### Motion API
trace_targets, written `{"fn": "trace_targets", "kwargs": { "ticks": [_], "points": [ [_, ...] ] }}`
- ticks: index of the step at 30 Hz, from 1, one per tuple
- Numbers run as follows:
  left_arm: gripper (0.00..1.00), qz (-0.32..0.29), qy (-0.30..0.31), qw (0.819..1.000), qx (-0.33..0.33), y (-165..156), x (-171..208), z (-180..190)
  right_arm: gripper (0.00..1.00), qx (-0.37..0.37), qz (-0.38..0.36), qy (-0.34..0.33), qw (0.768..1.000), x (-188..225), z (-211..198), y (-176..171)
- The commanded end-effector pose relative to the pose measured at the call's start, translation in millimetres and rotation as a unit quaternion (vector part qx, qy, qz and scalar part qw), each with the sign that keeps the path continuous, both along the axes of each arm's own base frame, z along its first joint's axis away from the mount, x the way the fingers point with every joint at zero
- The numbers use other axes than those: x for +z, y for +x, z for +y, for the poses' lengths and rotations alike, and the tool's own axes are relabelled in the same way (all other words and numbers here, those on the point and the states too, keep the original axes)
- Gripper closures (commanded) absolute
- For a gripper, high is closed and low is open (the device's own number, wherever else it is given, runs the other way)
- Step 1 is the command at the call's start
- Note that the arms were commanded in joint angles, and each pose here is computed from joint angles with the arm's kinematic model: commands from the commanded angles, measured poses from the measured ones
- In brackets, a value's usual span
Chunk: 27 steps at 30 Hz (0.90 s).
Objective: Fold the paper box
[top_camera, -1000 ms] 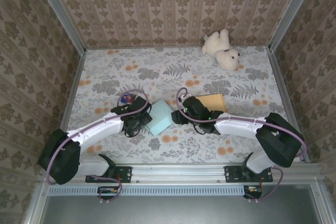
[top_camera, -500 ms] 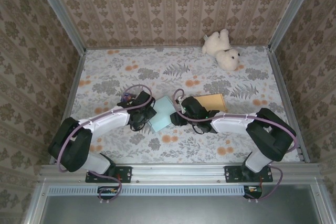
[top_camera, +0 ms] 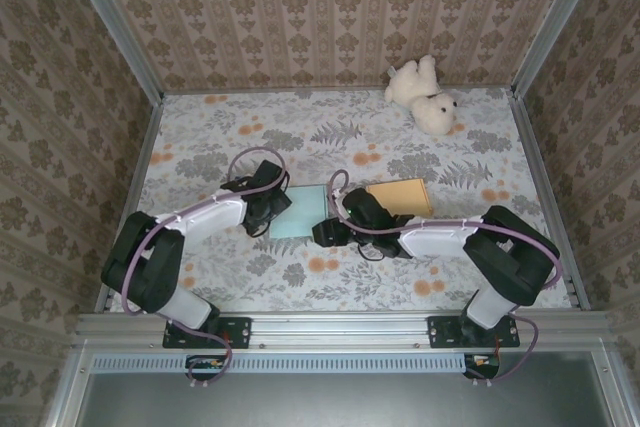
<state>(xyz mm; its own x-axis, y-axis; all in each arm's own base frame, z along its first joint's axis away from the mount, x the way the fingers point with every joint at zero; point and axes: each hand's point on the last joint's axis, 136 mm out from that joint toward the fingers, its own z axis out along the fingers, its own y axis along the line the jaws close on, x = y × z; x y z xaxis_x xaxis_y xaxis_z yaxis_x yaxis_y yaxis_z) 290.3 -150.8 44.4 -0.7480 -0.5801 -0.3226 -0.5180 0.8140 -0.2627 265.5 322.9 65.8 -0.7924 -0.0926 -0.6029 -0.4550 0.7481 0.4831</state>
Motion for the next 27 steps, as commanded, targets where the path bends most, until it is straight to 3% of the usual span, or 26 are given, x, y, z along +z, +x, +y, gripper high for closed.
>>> {"fn": "trace_targets", "kwargs": {
  "ticks": [1, 6, 14, 27],
  "points": [
    [0.18, 0.076, 0.041, 0.996, -0.015, -26, -35, 16, 0.40, -0.064, -0.015, -0.060, 0.996, -7, -21, 19],
    [0.20, 0.087, 0.039, 0.995, -0.015, -27, -43, 16, 0.37, -0.096, -0.034, -0.095, 0.990, 0, -37, 33],
    [0.21, 0.089, 0.036, 0.995, -0.016, -27, -44, 14, 0.36, -0.086, -0.037, -0.086, 0.992, 3, -21, 65],
    [0.19, 0.083, 0.012, 0.996, -0.017, -26, -34, 7, 0.49, -0.116, -0.004, -0.067, 0.991, -23, -22, 78]
  ]
}}
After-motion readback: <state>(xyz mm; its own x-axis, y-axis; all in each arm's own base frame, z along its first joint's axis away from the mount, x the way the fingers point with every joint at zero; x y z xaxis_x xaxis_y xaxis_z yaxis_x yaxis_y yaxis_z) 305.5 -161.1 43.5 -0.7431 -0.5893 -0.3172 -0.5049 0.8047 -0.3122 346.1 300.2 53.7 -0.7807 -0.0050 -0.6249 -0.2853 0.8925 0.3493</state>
